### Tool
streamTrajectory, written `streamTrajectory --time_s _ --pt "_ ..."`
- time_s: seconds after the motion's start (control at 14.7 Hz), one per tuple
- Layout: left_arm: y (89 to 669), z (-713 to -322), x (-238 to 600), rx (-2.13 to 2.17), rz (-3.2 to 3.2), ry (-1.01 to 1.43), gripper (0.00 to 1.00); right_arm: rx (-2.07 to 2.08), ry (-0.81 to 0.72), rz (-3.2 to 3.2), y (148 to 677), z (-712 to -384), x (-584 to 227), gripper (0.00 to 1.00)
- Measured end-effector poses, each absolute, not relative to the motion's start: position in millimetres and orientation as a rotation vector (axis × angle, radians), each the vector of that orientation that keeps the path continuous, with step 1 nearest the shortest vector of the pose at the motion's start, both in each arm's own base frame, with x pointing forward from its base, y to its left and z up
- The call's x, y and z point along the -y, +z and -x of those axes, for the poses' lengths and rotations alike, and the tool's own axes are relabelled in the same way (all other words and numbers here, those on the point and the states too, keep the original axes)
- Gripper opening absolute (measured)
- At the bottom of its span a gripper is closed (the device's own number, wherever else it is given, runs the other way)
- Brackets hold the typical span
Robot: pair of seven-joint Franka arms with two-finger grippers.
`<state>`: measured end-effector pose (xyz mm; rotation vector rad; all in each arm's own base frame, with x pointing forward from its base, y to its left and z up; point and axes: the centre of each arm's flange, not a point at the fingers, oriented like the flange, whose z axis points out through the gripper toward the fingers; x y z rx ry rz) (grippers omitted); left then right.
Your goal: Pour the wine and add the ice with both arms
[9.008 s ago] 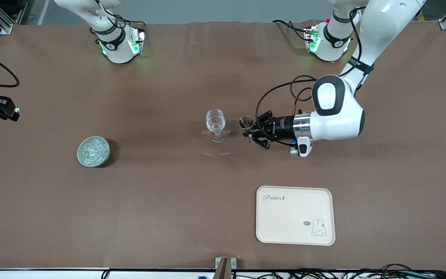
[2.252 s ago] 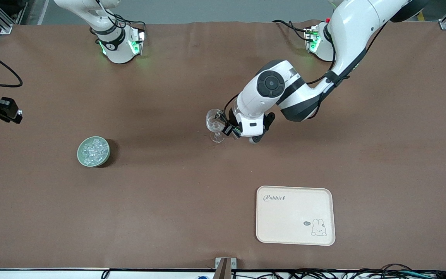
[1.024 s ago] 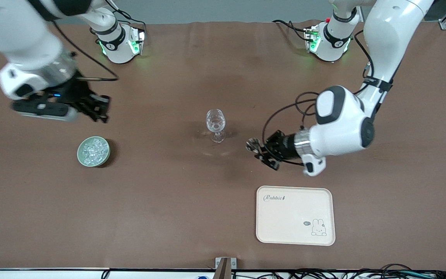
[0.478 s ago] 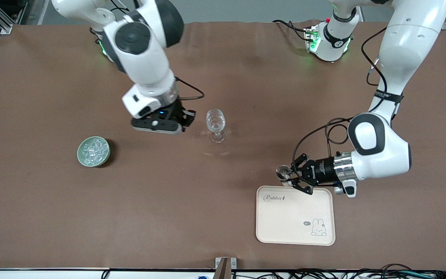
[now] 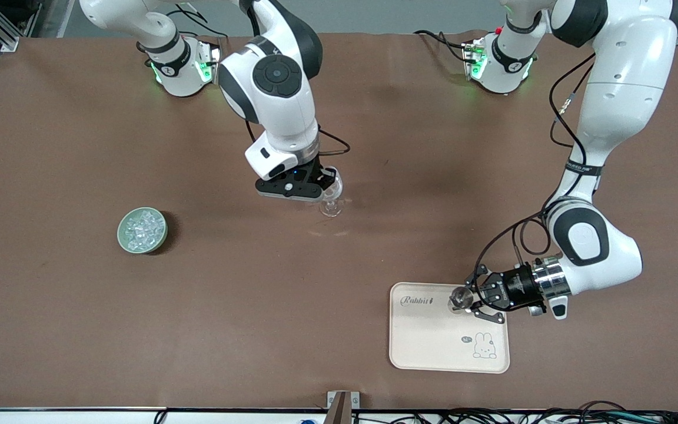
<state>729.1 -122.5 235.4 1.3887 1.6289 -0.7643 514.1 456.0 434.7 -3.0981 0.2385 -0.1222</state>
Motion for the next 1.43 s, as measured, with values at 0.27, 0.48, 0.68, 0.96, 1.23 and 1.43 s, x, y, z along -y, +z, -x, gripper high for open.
streamTrajectory --time_s 0.27,0.48,0.68,0.96,1.23,1.43 --pt "205 -732 129 -1.660 -1.229 -0.804 0.22 -0.240 -0.107 3.113 423 -505 -468 0.25" --pt "186 -735 132 -1.685 -1.210 -0.786 0.22 -0.239 -0.092 3.128 411 -498 -477 0.25" --pt "173 -743 130 -1.668 -1.225 -0.754 0.22 -0.236 -0.096 3.141 405 -492 -484 0.25" --pt "154 -743 129 -1.650 -1.253 -0.737 0.22 -0.240 -0.089 3.149 403 -491 -485 0.25" --pt "137 -739 132 -1.647 -1.271 -0.736 0.22 -0.241 -0.087 3.151 402 -491 -484 0.25" --pt "135 -738 135 -1.653 -1.273 -0.726 0.22 -0.236 -0.084 3.154 401 -489 -486 0.25"
